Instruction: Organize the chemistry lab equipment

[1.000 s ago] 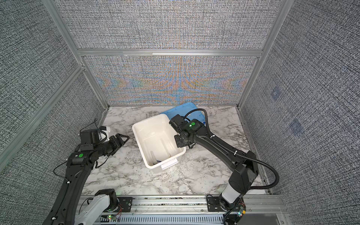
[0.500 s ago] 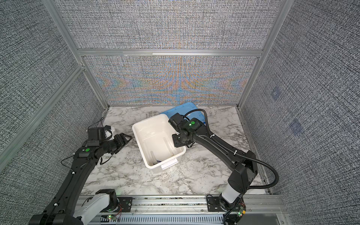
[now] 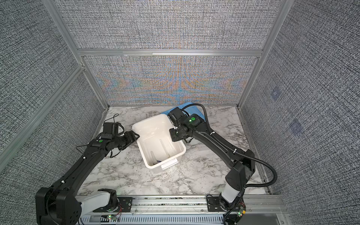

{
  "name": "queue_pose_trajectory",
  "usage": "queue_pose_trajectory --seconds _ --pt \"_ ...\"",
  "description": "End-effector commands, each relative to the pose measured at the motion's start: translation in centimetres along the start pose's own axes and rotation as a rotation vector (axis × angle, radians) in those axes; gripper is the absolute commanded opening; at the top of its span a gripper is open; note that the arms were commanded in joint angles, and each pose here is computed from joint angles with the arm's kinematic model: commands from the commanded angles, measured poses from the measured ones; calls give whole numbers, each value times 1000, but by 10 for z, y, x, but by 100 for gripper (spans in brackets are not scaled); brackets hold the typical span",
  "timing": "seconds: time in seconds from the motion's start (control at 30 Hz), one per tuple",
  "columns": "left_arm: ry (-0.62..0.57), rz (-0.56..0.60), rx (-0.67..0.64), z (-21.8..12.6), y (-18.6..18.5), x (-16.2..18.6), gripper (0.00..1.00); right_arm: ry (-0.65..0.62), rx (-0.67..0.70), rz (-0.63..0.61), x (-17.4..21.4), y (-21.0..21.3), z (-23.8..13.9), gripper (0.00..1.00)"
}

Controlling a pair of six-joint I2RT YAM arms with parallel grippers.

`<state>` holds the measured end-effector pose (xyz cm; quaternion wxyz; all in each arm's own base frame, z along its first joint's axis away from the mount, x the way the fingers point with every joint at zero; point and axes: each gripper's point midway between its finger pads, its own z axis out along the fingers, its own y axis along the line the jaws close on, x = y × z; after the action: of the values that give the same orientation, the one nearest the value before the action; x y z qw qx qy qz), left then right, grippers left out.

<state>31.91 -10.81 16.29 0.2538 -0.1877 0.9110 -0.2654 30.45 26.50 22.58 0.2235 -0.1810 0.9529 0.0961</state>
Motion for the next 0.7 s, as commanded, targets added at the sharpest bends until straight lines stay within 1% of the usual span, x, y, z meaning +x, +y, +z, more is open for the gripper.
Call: queue_pose_trajectory --seconds 0.0,0.1,0.13,0.2,0.27,0.4,0.43,0.53,0.67 --pt "-32 45 -18 5 -5 -10 75 -28 35 -8 -9 -11 5 39" --pt "4 59 -46 16 -6 -8 75 -16 50 13 -12 -19 16 39" --pt "27 56 -62 19 -5 -7 73 -12 54 24 -13 -21 18 39" --pt "67 62 -104 21 1 -4 70 -15 41 34 -15 -21 23 39" --pt "84 52 -172 18 10 -4 69 -27 25 35 -19 -19 26 39" --pt "41 6 -322 3 32 -10 60 -53 -1 51 -34 -19 30 39" --pt "25 -23 -369 -3 39 -12 58 -59 -9 59 -39 -19 31 39" --pt "6 -60 -456 -16 54 -12 57 -72 -32 67 -54 -17 36 39" --pt "-9 -63 -512 -28 68 -14 56 -100 -45 73 -77 -12 45 40"
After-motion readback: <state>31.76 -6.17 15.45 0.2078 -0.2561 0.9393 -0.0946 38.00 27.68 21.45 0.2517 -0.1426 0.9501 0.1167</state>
